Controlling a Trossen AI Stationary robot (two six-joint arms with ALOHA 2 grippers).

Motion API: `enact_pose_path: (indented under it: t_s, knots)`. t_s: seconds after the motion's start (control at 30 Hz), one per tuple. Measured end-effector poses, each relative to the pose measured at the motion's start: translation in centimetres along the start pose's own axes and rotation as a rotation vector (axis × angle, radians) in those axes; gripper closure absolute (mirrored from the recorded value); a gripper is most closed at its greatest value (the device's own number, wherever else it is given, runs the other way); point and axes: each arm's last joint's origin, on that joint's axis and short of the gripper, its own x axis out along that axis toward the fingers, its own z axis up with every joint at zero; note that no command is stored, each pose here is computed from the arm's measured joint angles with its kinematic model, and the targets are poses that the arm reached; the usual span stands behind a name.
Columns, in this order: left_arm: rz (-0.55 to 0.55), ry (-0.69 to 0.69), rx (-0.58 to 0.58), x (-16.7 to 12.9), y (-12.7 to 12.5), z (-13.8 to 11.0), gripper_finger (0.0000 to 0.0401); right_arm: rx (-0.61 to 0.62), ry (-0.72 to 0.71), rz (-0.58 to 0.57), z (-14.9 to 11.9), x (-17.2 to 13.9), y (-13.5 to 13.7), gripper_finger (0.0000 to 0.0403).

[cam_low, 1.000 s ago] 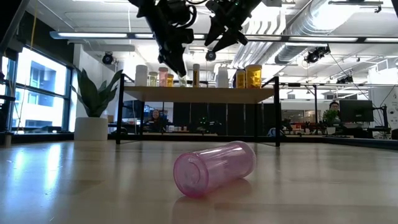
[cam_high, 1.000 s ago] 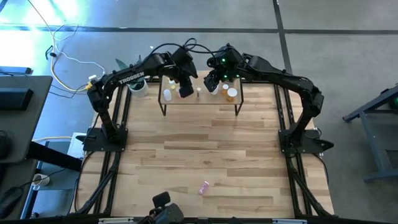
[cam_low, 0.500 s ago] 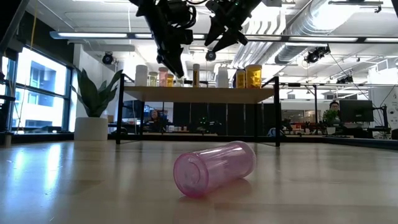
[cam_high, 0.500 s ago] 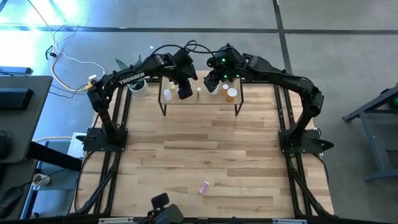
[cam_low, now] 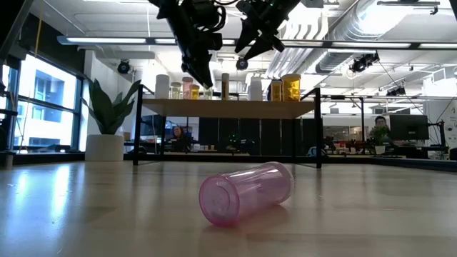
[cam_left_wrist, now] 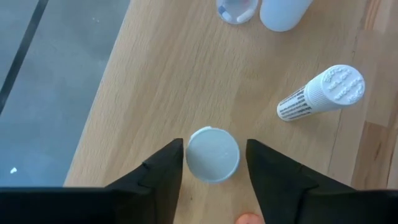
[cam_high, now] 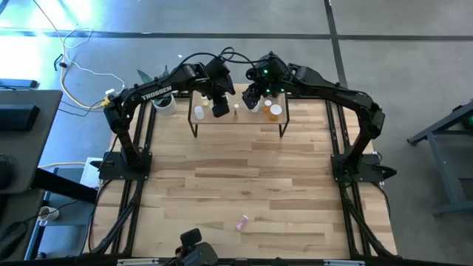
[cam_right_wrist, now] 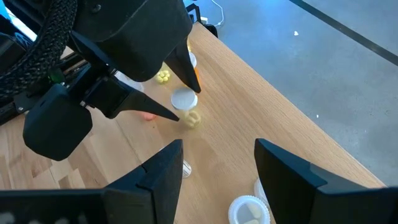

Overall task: Pick and place medicine bottles onto shelf by color
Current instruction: Put the small purple pill bottle on the shelf

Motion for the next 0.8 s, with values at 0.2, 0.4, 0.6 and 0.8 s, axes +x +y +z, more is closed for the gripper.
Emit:
enact_pose_path:
  t_s: [0.2,0.4,0.6,0.8]
  knots:
    - [0.000,-0.001,-0.008,0.0,0.0,0.0,0.0210,0.000,0.000,0.000,0.0,0.0,0.0,0.0213]
    - [0.002,0.000,-0.011,0.0,0.1,0.0,0.0206,0.000,0.000,0.000,0.0,0.0,0.0,0.0213]
    - [0.004,-0.009,-0.010,-0.4,0.2,0.2,0.0206,0.000,0.000,0.000,0.0,0.0,0.0,0.0213]
    - [0.041,-0.083,-0.010,-2.6,0.6,1.6,0.0206,0.000,0.000,0.000,0.0,0.0,0.0,0.0213]
